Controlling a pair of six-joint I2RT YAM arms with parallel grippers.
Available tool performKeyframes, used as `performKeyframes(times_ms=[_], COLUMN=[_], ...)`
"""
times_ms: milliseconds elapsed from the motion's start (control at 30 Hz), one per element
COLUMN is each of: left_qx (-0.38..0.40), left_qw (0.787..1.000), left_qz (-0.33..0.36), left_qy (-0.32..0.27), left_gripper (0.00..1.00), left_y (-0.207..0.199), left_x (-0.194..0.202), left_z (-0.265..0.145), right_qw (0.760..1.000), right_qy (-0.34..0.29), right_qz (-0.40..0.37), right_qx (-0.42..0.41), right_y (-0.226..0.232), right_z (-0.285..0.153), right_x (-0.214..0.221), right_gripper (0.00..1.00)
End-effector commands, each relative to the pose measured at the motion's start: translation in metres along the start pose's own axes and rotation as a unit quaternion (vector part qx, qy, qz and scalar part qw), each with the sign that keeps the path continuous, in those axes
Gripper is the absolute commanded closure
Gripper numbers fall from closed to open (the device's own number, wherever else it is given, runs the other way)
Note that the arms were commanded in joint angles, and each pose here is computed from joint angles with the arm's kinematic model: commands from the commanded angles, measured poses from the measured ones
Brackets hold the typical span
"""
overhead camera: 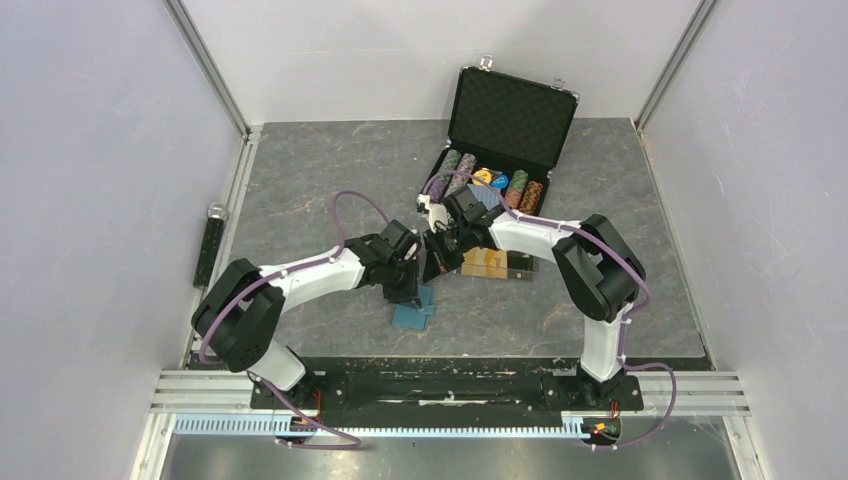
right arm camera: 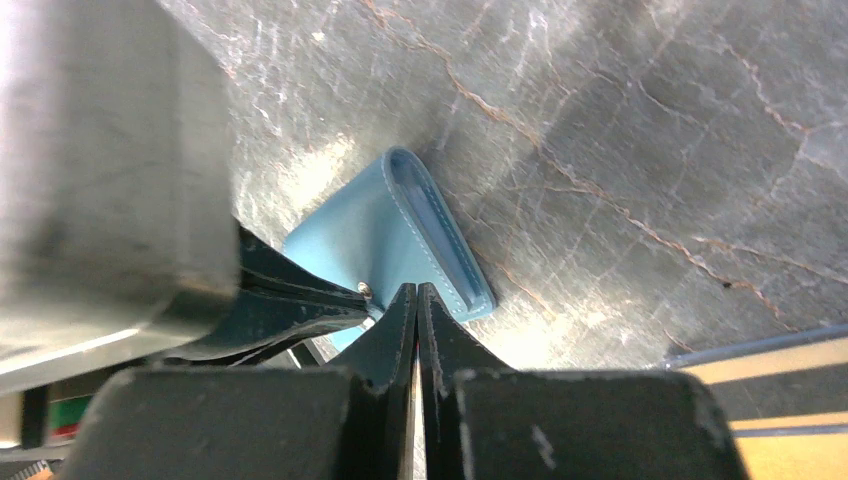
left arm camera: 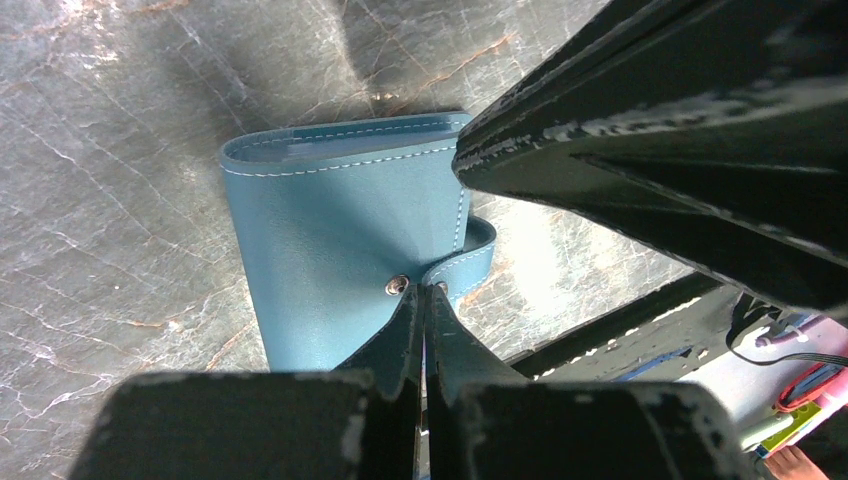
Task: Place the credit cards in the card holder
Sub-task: Close the card holder at the center of the board.
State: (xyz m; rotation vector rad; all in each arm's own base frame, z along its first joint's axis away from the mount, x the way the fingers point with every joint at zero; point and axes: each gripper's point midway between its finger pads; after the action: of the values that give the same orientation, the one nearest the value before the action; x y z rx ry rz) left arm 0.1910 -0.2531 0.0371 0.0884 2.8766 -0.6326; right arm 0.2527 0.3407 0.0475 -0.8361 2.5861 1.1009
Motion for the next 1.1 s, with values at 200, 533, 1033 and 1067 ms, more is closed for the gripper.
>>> performKeyframes(times_ms=[200,533,1033,1067], left_qx=[0.019,0.026,0.040,0.039], left_qw=[1.000,0.999,0.998,0.998], left_qz=[-0.014,-0.021,-0.024,-0.023], left_qy=[-0.003,-0.025,-0.045,-0.044], left_gripper=[0.98,0.98,0.98,0.98], left_y=[-0.008,-0.012,-0.015,-0.014], left_x=[-0.002,-0.012,-0.021,-0.021], left_z=[0.002,-0.008,-0.025,-0.025], right_qw=[0.999,0.999,0.998,0.998], right_qy=[0.001,0.050,0.001,-0.008], right_qz=[0.004,0.010,-0.055,-0.061], right_qx=[-0.050,-0.016,0.011,0.008], right_y=[0.013,-0.006,0.008,0.013], right_z=[0.012,0.023,0.002,-0.001], right_x=[-0.003,0.027,-0.012,-0.019], right_gripper=[1.00,1.00,0.91,0.89])
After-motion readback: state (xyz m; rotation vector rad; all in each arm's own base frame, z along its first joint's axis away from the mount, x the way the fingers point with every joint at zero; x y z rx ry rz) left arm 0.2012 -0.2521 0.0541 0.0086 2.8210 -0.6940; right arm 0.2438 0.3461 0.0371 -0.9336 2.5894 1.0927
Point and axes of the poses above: each gripper's point midway between its finger pads, its own z axis out along the fingers, its own y axis along the line the jaws close on, x = y × z, and after that the axes turned 2 degrees about -z, right-handed
